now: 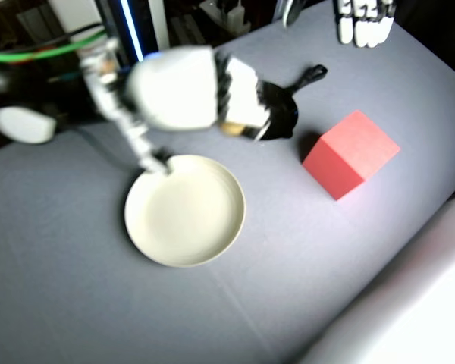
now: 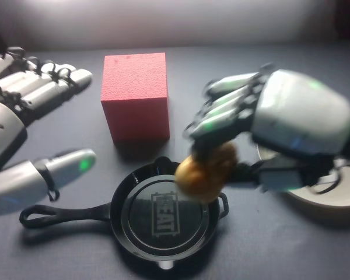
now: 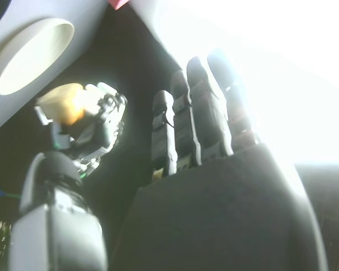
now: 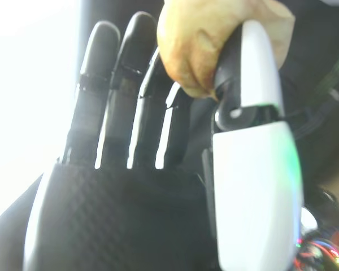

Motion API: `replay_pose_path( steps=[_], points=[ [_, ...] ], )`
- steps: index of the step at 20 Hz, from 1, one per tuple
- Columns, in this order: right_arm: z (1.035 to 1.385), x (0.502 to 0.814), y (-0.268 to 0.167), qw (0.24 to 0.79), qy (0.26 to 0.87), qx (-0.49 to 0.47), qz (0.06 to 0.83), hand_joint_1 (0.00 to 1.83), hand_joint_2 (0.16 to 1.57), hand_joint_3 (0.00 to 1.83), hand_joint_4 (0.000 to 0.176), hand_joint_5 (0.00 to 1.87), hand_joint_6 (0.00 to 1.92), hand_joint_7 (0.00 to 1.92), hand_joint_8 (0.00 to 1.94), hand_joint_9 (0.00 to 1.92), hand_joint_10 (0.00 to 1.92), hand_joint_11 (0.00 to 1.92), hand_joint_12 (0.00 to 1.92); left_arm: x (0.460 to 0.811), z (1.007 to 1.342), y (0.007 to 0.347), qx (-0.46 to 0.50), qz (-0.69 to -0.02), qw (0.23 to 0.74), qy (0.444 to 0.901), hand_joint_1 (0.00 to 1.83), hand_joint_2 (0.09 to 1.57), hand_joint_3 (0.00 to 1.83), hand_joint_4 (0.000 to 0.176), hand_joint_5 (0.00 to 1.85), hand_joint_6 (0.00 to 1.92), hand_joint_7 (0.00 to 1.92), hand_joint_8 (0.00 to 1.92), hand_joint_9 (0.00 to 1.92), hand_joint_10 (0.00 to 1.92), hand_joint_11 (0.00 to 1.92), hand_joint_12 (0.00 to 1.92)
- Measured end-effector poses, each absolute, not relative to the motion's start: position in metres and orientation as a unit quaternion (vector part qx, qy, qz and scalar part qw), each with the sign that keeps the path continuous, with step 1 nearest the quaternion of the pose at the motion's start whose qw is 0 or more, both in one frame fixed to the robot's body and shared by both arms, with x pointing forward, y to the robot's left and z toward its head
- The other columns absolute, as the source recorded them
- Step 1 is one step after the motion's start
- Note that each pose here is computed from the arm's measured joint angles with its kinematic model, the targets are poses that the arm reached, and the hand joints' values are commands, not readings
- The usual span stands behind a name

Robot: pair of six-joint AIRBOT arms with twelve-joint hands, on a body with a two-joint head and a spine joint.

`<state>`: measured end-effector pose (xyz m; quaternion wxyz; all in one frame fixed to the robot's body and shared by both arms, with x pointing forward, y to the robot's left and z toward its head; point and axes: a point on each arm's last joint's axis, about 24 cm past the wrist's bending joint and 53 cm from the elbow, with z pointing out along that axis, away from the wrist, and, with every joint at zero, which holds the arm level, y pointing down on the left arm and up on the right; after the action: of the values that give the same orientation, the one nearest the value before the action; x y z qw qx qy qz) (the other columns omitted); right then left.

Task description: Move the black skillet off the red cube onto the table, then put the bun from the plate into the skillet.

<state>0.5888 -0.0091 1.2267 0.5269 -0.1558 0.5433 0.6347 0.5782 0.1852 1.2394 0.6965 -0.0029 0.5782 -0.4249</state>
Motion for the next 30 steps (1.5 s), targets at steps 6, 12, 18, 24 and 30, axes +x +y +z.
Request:
replay_pose_path(
  steps=[6,12,18,24,30],
  points=[
    [1.196,0.585,0.041,0.486,0.579,-0.178,0.630,1.13,1.14,0.00,0.000,0.93,1.01,0.54,1.23,0.51,1.39,0.39,1.68,0.578,1.243,0.192,-0.010,-0.418,0.707,0.570,0.00,1.33,0.00,0.000,0.27,0.00,0.33,0.01,0.36,0.01,0.00,1.00],
    [1.171,0.594,0.047,0.476,0.618,-0.181,0.599,0.82,0.99,0.00,0.097,0.27,0.00,0.26,0.01,0.28,0.04,0.00,0.90,0.579,1.242,0.193,-0.013,-0.417,0.707,0.570,0.00,1.33,0.00,0.000,0.25,0.00,0.32,0.00,0.35,0.00,0.00,0.88],
    [1.185,0.588,0.028,0.482,0.609,-0.172,0.606,0.86,0.95,0.00,0.114,0.10,0.00,0.08,0.00,0.09,0.00,0.00,0.57,0.577,1.239,0.194,-0.021,-0.417,0.706,0.572,0.00,1.34,0.00,0.013,0.27,0.00,0.33,0.00,0.34,0.00,0.00,0.83],
    [1.210,0.622,-0.114,0.567,0.574,-0.009,0.591,0.48,1.14,0.00,0.058,0.10,0.00,0.13,0.00,0.10,0.01,0.06,0.23,0.573,1.246,0.201,-0.031,-0.419,0.717,0.556,0.10,1.31,0.00,0.000,0.07,0.00,0.33,0.00,0.36,0.00,0.00,0.87],
    [1.254,0.586,-0.158,0.640,0.479,0.000,0.601,0.80,1.25,0.00,0.032,0.23,0.00,0.37,0.00,0.42,0.01,0.30,0.40,0.568,1.259,0.204,-0.031,-0.427,0.732,0.530,0.24,1.28,0.01,0.062,0.01,0.00,0.16,0.00,0.18,0.00,0.00,0.36]
  ],
)
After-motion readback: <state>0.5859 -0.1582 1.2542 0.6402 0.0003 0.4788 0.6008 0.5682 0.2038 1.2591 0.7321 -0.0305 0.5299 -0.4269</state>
